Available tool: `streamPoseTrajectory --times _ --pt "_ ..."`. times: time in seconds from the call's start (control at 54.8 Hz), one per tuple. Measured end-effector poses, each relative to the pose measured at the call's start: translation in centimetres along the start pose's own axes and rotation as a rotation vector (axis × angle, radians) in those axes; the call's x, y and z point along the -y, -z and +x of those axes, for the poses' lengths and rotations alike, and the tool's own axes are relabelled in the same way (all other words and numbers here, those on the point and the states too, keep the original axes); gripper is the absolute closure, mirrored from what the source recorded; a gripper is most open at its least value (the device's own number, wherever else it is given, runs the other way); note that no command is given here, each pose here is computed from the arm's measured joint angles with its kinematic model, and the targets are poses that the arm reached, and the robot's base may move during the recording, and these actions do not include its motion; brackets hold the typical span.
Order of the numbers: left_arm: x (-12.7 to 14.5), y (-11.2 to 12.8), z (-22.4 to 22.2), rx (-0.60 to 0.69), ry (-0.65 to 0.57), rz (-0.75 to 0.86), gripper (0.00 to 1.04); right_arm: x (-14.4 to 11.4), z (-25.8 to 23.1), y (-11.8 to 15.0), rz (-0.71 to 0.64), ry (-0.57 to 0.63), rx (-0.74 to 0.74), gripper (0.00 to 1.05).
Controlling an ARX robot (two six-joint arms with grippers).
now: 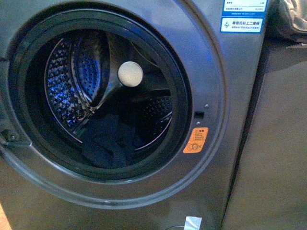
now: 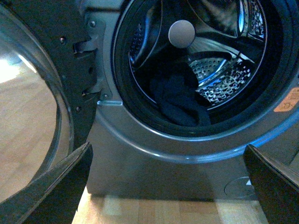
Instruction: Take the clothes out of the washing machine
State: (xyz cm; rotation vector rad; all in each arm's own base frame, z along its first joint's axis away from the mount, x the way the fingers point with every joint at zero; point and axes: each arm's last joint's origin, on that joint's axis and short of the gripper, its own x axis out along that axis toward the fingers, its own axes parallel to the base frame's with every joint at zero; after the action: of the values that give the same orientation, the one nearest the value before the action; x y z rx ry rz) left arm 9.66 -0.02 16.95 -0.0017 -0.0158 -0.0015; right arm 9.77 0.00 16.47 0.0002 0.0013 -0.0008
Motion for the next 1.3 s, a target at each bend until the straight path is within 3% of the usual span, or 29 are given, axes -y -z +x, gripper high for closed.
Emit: streamPoseTrajectory --times 0.347,0.475,0.566,0.767,1.005,1.297 --pt "0.0 0.0 0.0 -0.003 0.0 0.0 0.07 0.0 0.0 0.0 0.0 -0.002 0.0 0.07" --pt "0.4 0.3 1.2 -0.111 0.003 -0.2 0.07 0.0 0.0 0.0 0.0 -0.002 0.0 0.07" --pt "1.3 -0.6 2.8 -0.121 0.048 -0.238 0.07 0.0 0.0 0.0 0.0 -0.002 0.0 0.07" --pt "4.6 -2.4 9.0 -0.13 0.147 -0.209 0.07 0.0 0.0 0.0 0.0 -0.002 0.0 0.07" --pt "7.8 1.4 18.3 -0.333 0.154 -0.123 0.07 0.0 0.0 0.0 0.0 -0.002 0.0 0.07" --pt "8.3 3.4 26.7 -0.429 0.109 -0.102 0.07 0.0 0.0 0.0 0.0 -0.002 0.0 0.07"
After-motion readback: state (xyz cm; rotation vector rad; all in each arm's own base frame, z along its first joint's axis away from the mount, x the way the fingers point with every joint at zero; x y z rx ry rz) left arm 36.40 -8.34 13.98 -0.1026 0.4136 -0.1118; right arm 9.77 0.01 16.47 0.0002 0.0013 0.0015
